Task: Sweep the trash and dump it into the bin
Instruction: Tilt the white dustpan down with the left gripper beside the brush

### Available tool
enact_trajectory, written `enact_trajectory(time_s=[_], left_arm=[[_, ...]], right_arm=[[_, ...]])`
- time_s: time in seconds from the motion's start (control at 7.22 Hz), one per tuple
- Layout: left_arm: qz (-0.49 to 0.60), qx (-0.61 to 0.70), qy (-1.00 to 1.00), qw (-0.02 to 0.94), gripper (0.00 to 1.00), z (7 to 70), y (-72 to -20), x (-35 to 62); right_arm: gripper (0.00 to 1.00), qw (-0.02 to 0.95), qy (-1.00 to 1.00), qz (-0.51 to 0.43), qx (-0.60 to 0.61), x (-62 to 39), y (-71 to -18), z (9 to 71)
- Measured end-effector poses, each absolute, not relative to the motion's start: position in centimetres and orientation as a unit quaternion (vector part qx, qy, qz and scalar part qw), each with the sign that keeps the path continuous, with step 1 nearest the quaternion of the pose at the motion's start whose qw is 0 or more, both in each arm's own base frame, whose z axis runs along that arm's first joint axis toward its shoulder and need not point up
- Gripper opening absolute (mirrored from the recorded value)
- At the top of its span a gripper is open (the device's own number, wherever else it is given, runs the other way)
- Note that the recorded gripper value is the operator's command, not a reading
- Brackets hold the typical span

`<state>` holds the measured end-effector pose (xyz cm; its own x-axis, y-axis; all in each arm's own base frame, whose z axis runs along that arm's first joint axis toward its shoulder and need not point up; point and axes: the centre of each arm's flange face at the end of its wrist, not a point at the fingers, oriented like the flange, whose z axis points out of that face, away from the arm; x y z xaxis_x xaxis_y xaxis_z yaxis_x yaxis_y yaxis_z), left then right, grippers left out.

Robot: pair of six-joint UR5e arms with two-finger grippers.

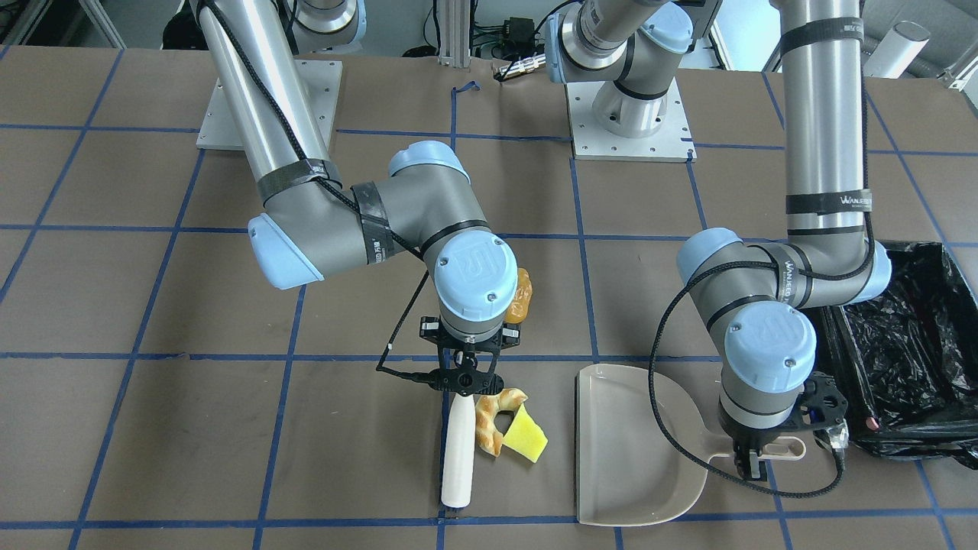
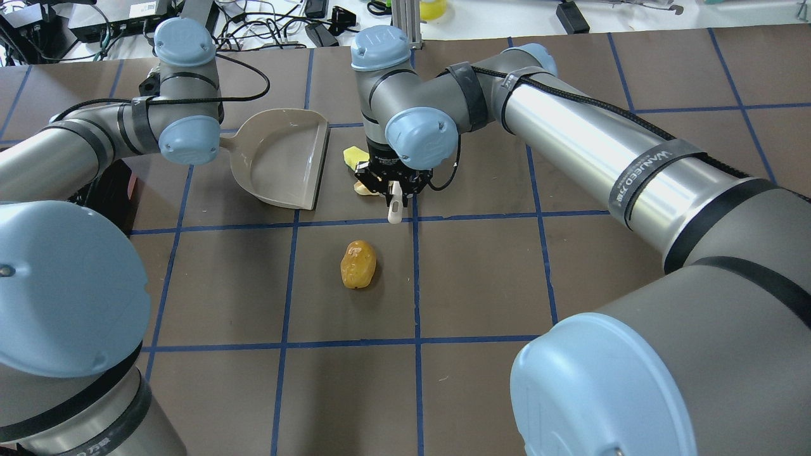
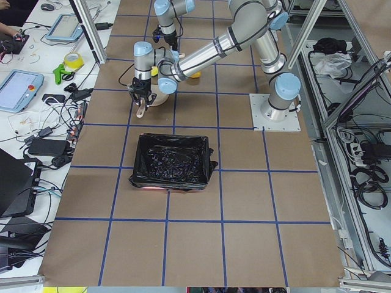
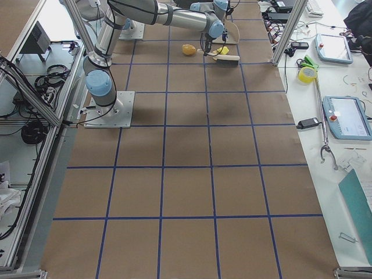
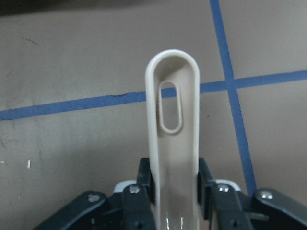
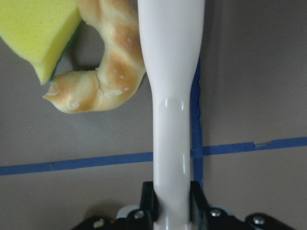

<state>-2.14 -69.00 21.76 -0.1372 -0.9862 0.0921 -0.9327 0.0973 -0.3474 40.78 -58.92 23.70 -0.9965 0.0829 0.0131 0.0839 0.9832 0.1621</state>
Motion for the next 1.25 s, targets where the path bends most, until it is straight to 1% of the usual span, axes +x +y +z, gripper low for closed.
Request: enact_trajectory(time_s=[0.83, 1.25], left_arm=[[-0.169, -0.670, 0.719, 0.075, 0.00, 22.05, -69.02, -2.24], [-0.208, -0.660, 0.710, 0.127, 0.00, 22.53, -68.76, -2.34]], right_arm=[[0.00, -0.003, -0.996, -0.081, -0.040, 41.90, -59.29, 23.68], [0.00, -0.003, -0.996, -0.081, -0.041, 41.90, -59.28, 23.70]])
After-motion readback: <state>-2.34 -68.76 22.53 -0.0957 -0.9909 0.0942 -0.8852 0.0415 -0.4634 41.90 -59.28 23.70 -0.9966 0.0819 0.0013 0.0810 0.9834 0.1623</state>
